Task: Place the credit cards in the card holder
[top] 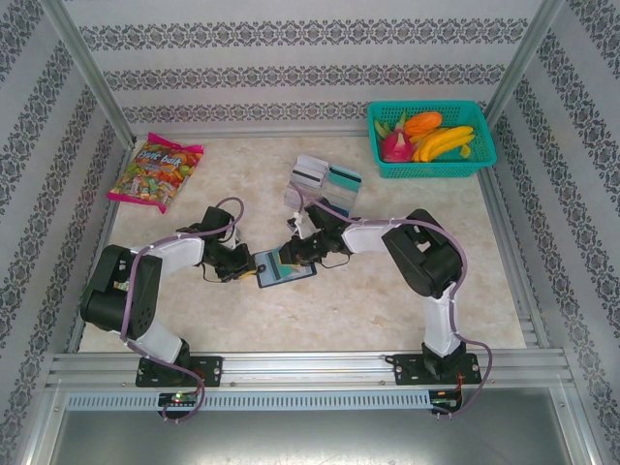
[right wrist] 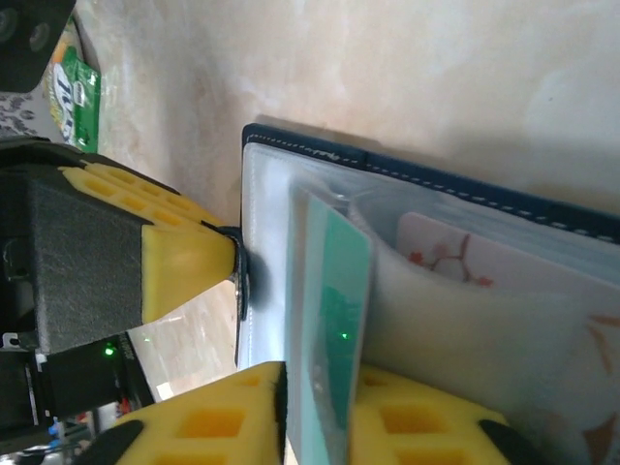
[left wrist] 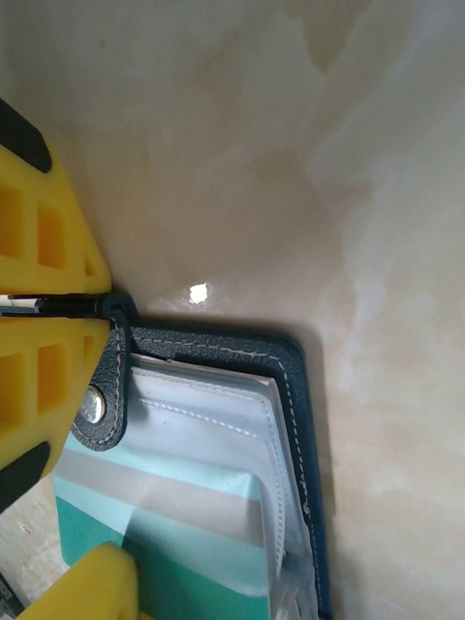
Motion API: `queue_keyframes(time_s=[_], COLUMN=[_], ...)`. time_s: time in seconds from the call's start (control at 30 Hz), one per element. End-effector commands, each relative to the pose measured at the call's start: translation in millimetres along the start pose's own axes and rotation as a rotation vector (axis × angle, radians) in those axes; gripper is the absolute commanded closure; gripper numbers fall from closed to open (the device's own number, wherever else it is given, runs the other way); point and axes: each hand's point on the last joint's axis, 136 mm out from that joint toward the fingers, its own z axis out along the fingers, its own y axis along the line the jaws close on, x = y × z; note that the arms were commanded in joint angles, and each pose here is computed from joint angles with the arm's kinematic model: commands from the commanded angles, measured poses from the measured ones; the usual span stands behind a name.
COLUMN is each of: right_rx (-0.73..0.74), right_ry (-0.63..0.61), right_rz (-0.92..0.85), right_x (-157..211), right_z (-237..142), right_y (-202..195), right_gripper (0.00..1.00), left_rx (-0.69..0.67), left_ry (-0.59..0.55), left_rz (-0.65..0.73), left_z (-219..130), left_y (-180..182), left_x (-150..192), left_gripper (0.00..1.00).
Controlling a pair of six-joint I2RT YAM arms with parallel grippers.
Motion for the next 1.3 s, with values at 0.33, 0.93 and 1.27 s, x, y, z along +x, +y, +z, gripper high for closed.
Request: queue_keyframes(time_s=[0.33, 0.93, 1.27], right_rx=[0.258, 0.334, 0.384], right_ry=[0.058, 0.083, 0.103], right_rz=[-0.115, -0.144, -0.128], right_x=[8.6, 11.8, 15.3], right_z=[-25.2, -26.5, -19.6], right_y=[4.7, 5.1, -9.0], right_gripper=[0.68, 0.68, 0.68], left_rx=[-0.040, -0.030, -0.021], left_ry=[0.006, 0.002, 0.003], left_rz=[0.012, 0.014, 0.018], left_z=[5.9, 4.9, 5.2], left_y=[6.7, 5.0, 3.6], left_x=[3.5, 3.3, 4.0], left_gripper=[0.88, 0.89, 0.89])
